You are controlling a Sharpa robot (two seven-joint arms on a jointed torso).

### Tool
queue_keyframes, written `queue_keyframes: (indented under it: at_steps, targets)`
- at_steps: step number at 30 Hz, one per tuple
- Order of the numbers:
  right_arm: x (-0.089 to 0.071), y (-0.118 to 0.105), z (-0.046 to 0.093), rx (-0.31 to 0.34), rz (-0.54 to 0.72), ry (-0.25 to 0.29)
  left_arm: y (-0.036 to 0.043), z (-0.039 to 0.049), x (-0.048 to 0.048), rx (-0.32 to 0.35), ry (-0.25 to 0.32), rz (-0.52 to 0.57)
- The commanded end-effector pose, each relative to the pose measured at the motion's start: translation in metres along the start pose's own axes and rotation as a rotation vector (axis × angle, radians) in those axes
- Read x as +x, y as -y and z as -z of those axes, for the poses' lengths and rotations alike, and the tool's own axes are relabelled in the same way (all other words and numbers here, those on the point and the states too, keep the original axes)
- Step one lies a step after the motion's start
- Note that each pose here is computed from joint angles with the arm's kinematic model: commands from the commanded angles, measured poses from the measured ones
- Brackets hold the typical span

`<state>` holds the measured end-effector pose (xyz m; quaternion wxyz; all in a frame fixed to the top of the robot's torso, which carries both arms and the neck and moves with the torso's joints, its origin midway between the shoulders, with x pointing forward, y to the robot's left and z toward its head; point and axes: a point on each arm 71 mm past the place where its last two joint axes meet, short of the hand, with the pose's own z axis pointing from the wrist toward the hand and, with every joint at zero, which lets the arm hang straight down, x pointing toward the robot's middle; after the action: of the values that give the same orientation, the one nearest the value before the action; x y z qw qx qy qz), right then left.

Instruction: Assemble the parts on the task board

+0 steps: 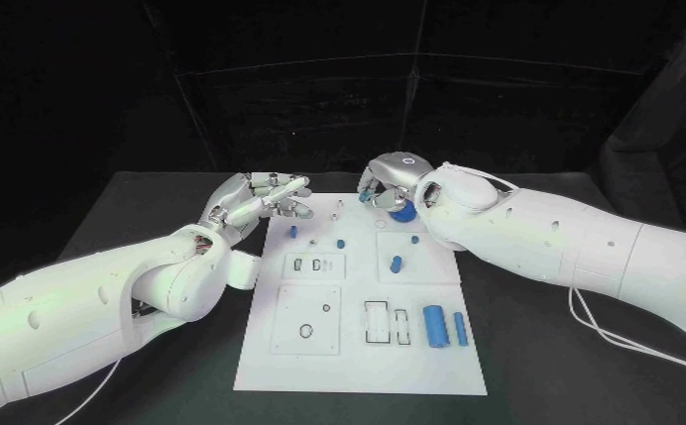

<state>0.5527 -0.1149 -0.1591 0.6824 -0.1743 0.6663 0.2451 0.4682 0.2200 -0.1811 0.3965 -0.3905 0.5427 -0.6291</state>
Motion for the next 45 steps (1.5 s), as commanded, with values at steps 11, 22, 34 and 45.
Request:
queue_keyframes:
  at_steps: [11,22,34,45]
  targets:
    - [-0.006,-0.013,-0.018,-0.01,-0.006,0.054,0.0064,0.0005,0.002,0.016,-0.019,0.001]
    - [-0.003,-0.022,-0.025,-0.027,-0.005,0.029,0.0099,-0.0001,0.0022,0.022,-0.021,-0.001]
    - [-0.001,-0.028,-0.03,-0.038,0.0,0.009,0.0114,-0.0011,0.0022,0.024,-0.022,-0.002]
    - [0.003,-0.031,-0.033,-0.038,0.008,-0.037,0.012,-0.002,0.0012,0.024,-0.021,-0.004]
